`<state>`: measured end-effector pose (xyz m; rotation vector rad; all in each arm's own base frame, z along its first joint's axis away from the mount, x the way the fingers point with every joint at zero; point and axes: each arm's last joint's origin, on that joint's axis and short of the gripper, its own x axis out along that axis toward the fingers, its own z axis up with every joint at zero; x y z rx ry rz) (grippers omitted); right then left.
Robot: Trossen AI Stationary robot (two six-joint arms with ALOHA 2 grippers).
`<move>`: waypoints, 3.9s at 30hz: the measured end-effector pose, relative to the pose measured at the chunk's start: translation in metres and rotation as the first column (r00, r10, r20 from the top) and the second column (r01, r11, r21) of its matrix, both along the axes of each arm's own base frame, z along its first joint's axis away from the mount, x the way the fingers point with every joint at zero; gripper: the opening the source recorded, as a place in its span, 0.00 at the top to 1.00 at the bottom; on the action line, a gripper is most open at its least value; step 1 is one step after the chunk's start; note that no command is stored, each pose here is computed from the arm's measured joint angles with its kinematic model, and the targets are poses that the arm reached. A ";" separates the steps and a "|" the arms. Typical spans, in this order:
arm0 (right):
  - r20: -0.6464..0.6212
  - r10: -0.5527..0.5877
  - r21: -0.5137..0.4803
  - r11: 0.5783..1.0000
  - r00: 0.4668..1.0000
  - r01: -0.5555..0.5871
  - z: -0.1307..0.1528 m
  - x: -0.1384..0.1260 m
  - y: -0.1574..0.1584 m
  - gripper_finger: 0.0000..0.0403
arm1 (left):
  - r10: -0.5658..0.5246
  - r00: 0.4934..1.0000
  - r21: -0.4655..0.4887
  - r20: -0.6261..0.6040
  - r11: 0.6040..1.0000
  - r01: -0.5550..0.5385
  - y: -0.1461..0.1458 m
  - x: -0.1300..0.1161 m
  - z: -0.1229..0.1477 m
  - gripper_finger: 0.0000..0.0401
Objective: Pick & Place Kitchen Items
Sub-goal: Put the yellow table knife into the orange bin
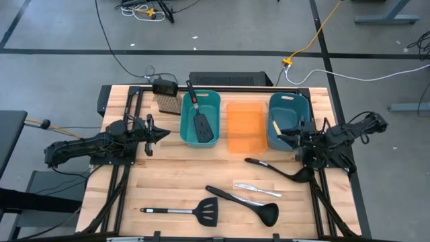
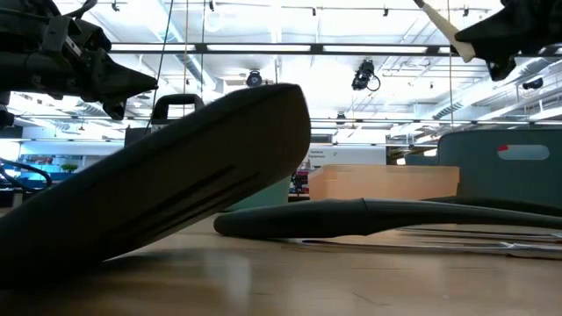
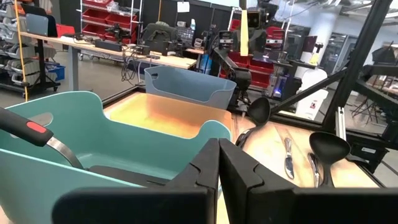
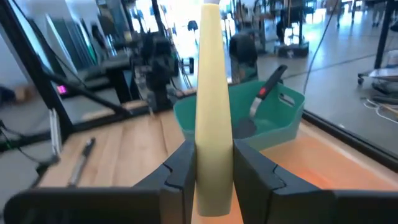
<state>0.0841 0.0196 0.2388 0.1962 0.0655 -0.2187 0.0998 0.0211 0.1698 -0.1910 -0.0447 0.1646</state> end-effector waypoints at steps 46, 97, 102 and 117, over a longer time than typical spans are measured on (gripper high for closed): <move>-0.823 -0.300 -0.017 0.861 0.482 0.508 0.109 0.136 -0.040 0.78 | 0.001 1.000 0.001 0.002 1.000 -0.001 0.000 0.000 0.000 0.97; -0.982 -0.123 0.013 0.719 0.145 0.695 -0.054 0.239 -0.066 0.78 | 0.004 1.000 0.011 0.008 1.000 -0.004 0.000 0.000 0.001 0.97; -0.980 -0.115 0.032 0.719 0.164 0.694 -0.066 0.236 -0.066 0.78 | 0.004 1.000 0.011 0.008 1.000 -0.004 0.000 0.000 0.001 0.97; -0.967 -0.134 0.046 0.742 0.215 0.668 -0.073 0.238 -0.072 0.76 | 0.004 1.000 0.010 0.009 1.000 -0.004 0.000 0.000 0.001 0.97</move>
